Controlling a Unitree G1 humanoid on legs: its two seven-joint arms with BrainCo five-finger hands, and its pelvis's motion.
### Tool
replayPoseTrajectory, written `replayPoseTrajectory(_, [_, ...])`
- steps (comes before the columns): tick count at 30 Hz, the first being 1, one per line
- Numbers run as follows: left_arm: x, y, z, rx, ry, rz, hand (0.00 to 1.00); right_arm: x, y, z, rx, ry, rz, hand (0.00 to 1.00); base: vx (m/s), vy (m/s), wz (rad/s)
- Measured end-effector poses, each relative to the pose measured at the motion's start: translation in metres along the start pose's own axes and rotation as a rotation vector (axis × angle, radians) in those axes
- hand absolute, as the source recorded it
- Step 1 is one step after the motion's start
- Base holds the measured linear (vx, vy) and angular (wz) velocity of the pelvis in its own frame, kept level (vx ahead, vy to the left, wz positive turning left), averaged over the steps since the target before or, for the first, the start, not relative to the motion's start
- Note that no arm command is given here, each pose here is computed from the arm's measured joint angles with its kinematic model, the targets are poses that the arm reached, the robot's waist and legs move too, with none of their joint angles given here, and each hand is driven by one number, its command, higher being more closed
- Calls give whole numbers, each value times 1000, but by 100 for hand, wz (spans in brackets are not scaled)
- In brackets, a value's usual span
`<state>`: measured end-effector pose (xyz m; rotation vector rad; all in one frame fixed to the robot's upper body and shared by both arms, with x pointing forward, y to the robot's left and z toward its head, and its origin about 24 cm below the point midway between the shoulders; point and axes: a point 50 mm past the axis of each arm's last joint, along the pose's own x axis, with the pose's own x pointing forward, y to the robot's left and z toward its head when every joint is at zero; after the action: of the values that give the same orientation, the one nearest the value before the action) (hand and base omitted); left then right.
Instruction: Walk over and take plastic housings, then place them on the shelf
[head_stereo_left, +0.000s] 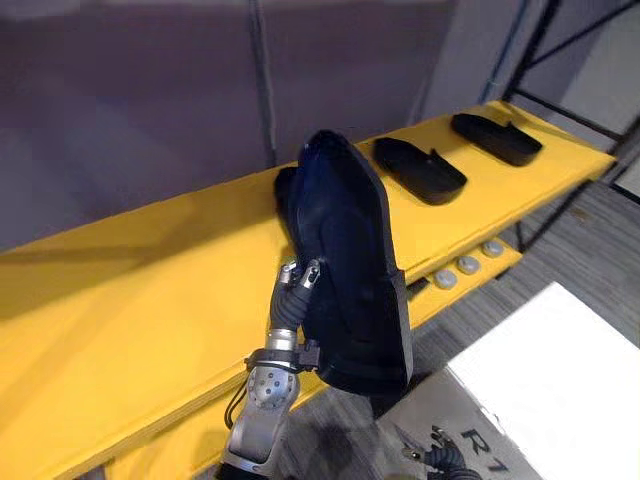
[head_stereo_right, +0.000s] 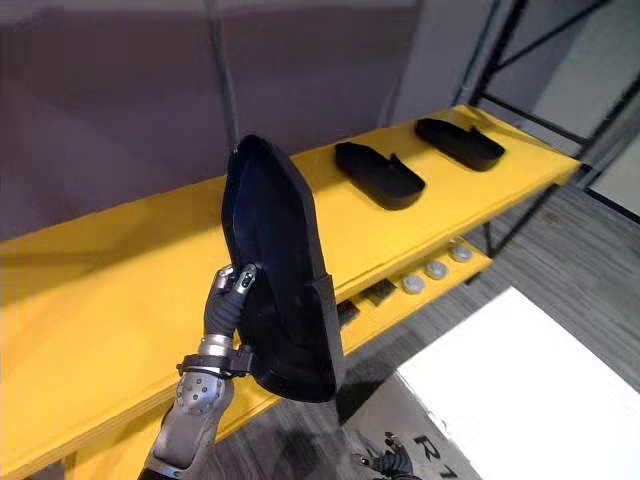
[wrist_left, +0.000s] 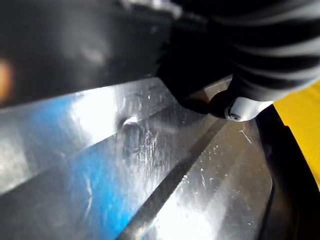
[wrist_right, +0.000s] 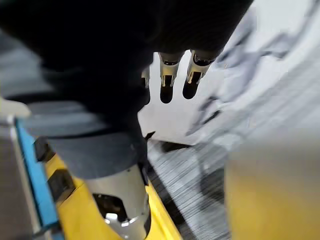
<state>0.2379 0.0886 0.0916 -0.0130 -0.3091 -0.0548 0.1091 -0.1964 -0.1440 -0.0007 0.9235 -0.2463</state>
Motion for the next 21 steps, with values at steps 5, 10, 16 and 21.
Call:
replayPoseTrajectory(5, [-9, -2, 5, -13, -11, 27, 100, -8, -13, -15, -18, 33, -22, 0, 65, -213, 127])
replayPoseTrajectory(10, [-24, 5, 12, -28, -16, 66, 100, -11, -7, -22, -3, 51, -15, 0, 149, -93, 36])
replayPoseTrajectory(16, [-31, 13, 11, -20, 2, 101, 100, -12, 8, -21, 11, 43, 16, 0, 56, 18, 57])
replayPoseTrajectory(21, [-31, 37, 13, -10, -20, 222, 100, -6, 16, -14, -15, 39, 26, 0, 4, 59, 38])
